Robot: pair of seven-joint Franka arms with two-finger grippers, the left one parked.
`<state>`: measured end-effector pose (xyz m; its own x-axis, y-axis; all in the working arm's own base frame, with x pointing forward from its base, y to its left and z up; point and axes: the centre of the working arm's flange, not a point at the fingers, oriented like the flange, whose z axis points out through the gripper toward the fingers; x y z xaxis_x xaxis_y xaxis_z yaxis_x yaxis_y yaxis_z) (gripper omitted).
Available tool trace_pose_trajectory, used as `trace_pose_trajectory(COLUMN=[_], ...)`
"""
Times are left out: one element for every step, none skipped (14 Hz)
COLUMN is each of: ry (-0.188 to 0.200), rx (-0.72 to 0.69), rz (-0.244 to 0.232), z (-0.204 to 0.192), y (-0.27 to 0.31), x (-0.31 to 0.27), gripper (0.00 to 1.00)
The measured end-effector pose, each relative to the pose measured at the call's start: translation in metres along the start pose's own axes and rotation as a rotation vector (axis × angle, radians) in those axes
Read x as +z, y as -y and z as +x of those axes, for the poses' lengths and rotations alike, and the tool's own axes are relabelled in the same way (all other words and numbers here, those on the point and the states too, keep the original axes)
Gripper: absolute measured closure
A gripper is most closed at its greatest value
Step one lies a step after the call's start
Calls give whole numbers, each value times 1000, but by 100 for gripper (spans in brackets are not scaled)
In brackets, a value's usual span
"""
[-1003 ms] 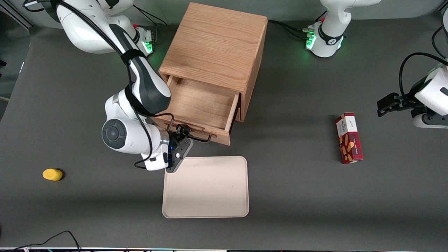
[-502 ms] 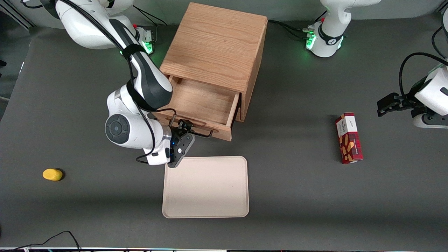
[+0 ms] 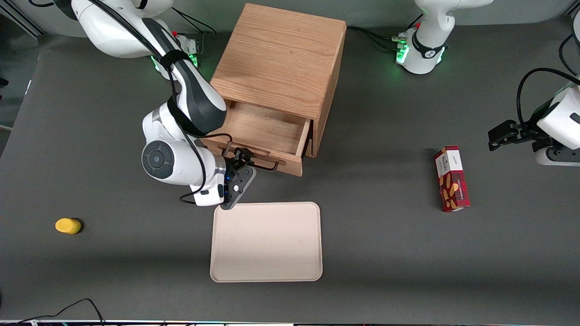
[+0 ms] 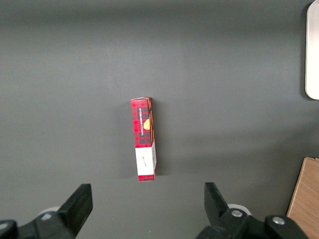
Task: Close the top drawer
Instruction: 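Push the drawer into the cabinet with the right gripper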
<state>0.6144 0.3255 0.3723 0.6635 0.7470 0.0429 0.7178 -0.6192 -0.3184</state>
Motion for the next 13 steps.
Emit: trace_pose_trajectory(ry=[3,6,9,10,10,9,9,10,11,14,16,18,22], rx=[3,5,6,7,7,8,11,18,24,27,27,28,32], rz=[3,5,7,7,8,7,7,7,7,9,12,13,15], z=[-1,-1,-2,-3,-3,-4,-4,-5,-6,-6,-6,-7,-8], y=[3,7,9,11,13,14,15,16,17,19,21,24,26], x=[1,2,3,3,3,4,4,4,4,5,6,7,8], gripper=[0,0,0,0,0,0,0,0,0,0,0,0,0])
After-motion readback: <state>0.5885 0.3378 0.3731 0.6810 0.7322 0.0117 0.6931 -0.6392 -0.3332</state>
